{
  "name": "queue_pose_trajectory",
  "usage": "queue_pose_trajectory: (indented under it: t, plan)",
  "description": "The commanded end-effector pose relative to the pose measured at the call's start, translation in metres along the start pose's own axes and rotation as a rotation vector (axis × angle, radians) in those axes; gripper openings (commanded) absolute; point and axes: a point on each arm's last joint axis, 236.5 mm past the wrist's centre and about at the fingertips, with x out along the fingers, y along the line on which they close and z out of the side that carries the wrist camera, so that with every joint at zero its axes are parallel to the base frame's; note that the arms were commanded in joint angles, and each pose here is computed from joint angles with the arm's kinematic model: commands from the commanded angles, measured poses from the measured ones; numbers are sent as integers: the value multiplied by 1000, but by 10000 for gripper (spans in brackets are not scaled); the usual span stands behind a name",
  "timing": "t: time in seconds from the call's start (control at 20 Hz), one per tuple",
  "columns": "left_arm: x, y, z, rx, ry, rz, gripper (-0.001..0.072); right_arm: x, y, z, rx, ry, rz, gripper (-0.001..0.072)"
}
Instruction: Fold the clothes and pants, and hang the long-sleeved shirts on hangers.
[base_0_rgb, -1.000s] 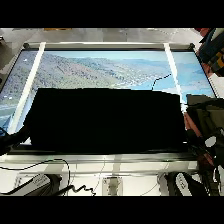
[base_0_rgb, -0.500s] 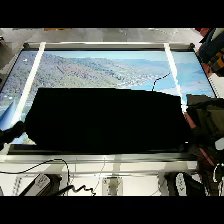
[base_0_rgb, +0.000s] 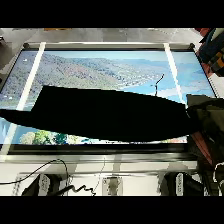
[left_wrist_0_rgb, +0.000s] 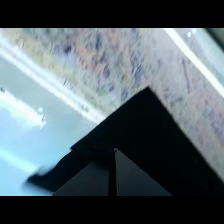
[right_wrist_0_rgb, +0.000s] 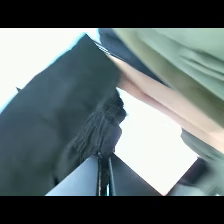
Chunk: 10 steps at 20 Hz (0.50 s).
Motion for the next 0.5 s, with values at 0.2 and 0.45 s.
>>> queue_pose_trajectory:
  t: [0.2, 0.45]
  plan:
    - [121, -67, -17, -46, 202, -134, 7, 105, 58, 49, 320, -40, 196, 17]
    - [223, -103, -57, -127, 279, -147, 7, 193, 101, 87, 424, -77, 213, 17]
